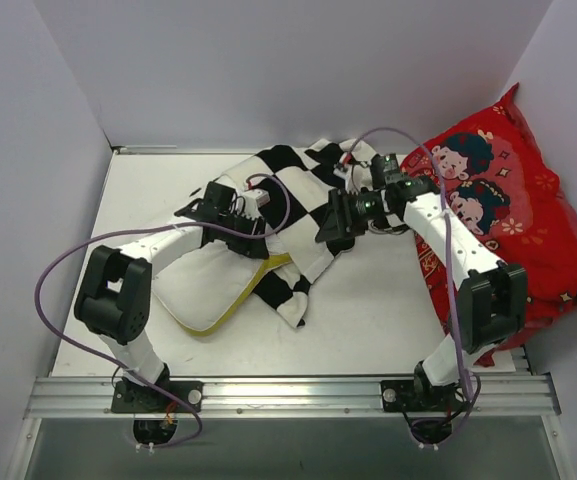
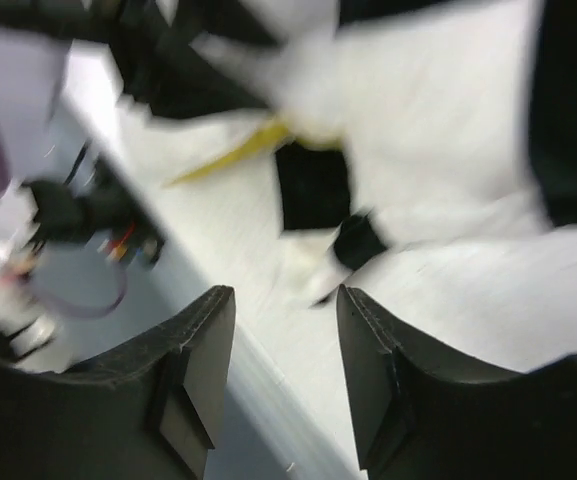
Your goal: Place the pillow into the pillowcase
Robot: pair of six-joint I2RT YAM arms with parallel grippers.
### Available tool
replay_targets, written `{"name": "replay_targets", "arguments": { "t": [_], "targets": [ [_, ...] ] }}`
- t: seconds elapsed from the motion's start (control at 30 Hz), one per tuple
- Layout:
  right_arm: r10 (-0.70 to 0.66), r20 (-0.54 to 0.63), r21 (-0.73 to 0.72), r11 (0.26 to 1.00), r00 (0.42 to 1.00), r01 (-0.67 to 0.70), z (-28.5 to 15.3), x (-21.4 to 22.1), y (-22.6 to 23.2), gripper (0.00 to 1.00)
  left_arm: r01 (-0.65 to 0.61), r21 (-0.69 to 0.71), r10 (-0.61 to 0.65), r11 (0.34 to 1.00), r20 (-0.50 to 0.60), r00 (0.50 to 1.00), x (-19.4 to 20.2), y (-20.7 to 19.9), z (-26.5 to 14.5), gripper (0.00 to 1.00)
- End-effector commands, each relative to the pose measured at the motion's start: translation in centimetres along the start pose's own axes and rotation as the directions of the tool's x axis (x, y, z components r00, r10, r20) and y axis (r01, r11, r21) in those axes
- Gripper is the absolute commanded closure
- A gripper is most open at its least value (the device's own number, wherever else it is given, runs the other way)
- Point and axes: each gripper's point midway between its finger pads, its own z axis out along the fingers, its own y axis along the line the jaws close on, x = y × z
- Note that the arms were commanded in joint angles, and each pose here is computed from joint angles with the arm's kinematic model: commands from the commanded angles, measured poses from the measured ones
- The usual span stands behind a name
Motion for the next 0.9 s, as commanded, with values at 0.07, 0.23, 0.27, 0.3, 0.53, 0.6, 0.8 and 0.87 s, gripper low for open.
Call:
{"name": "replay_targets", "arguments": {
  "t": [0.07,0.23,0.27,0.3,0.53,0.6,0.8,0.87],
  "targets": [
    [-0.188,0.081,0.404,0.904,0.979,0.14,-0.2,-8.4,-4.5,0.57,-0.013,0.083,0.005,0.996,0.1,0.995,-3.6,-2.3,-6.2,0.39],
    [-0.325,-0.014,0.459,0.838,0.946,0.295,4.6,-11.9,-4.7,0.53,0.181,-0.082,-0.166,0.98,0.164,0.972,-4.8,2.9,-9.3,0.37],
    [-0.355,-0.044,0.455,0.825,0.934,0.335,5.4,-11.8,-4.4,0.52,0.246,-0.125,-0.227,0.961,0.153,0.962,-3.9,5.0,-9.9,0.37],
    [-0.38,-0.075,0.46,0.807,0.922,0.37,6.9,-11.8,-4.2,0.49,0.279,-0.151,-0.258,0.948,0.144,0.955,-3.2,6.1,-10.1,0.37],
    [-0.429,-0.221,0.5,0.722,0.876,0.479,11.1,-10.2,-5.6,0.4,0.405,-0.253,-0.395,0.879,0.09,0.914,1.4,11.8,-9.5,0.36],
    [-0.426,-0.253,0.512,0.703,0.869,0.493,11.9,-9.8,-6.6,0.43,0.407,-0.26,-0.401,0.876,0.078,0.913,2.2,12.2,-9.1,0.36],
    [-0.436,-0.255,0.508,0.699,0.863,0.503,12.8,-10.0,-6.8,0.78,0.399,-0.25,-0.398,0.882,0.06,0.916,2.9,13.0,-7.5,0.42],
    [-0.44,-0.227,0.415,0.764,0.869,0.495,13.7,-9.2,-4.1,0.85,0.402,-0.239,-0.399,0.884,0.064,0.915,2.5,13.4,-6.9,0.44]
  ]
}}
